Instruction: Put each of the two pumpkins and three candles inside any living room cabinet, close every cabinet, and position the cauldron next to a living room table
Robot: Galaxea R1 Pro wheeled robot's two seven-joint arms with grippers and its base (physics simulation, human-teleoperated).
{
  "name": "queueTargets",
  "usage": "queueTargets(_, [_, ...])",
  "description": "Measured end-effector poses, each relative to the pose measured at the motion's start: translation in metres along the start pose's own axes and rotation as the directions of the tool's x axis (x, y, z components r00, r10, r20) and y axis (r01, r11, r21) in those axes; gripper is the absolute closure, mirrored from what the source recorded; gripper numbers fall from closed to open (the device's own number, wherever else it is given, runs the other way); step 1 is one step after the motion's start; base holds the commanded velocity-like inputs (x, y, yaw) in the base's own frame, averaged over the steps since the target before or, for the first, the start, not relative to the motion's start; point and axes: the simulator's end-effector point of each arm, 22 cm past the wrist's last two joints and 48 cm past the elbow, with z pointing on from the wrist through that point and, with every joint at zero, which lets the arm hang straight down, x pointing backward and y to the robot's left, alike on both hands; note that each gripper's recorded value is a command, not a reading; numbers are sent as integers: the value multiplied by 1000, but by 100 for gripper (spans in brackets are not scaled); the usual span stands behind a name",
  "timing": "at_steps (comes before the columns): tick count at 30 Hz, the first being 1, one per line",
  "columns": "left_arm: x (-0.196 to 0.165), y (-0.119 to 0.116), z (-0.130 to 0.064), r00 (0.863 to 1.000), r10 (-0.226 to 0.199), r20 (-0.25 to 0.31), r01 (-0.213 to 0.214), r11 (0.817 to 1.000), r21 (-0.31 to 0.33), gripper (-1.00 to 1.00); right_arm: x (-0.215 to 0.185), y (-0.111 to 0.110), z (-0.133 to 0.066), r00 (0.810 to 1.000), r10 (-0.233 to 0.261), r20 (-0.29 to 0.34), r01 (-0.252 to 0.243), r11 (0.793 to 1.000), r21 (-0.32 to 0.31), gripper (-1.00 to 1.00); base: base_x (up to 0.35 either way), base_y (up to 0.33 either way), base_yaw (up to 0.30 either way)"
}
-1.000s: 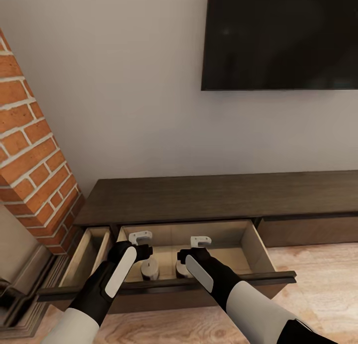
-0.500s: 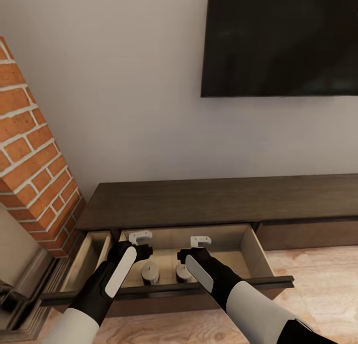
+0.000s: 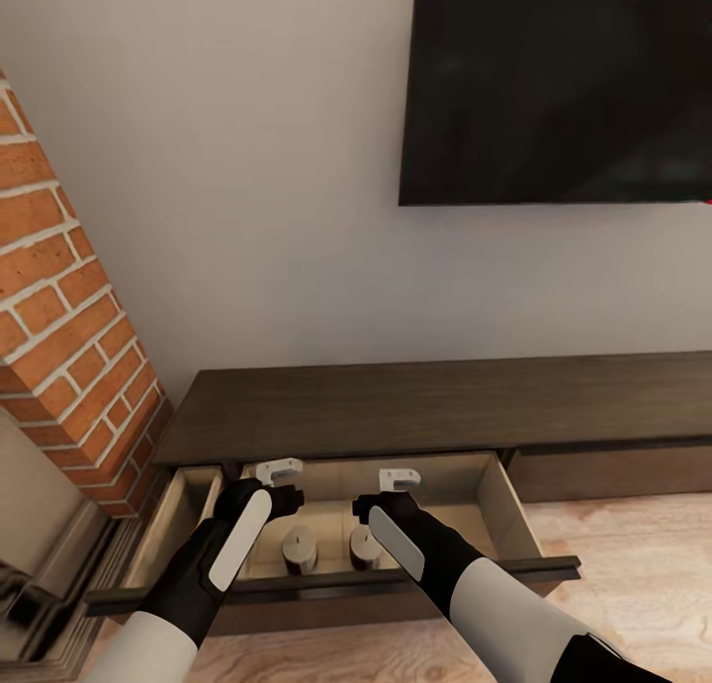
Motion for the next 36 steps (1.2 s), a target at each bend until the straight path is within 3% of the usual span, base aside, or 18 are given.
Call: queueTargets(36, [-42, -6, -58, 1000, 3, -1, -3, 1000, -3, -100, -44, 1, -56, 1000, 1, -2, -1, 1000, 1, -100, 0, 0, 0])
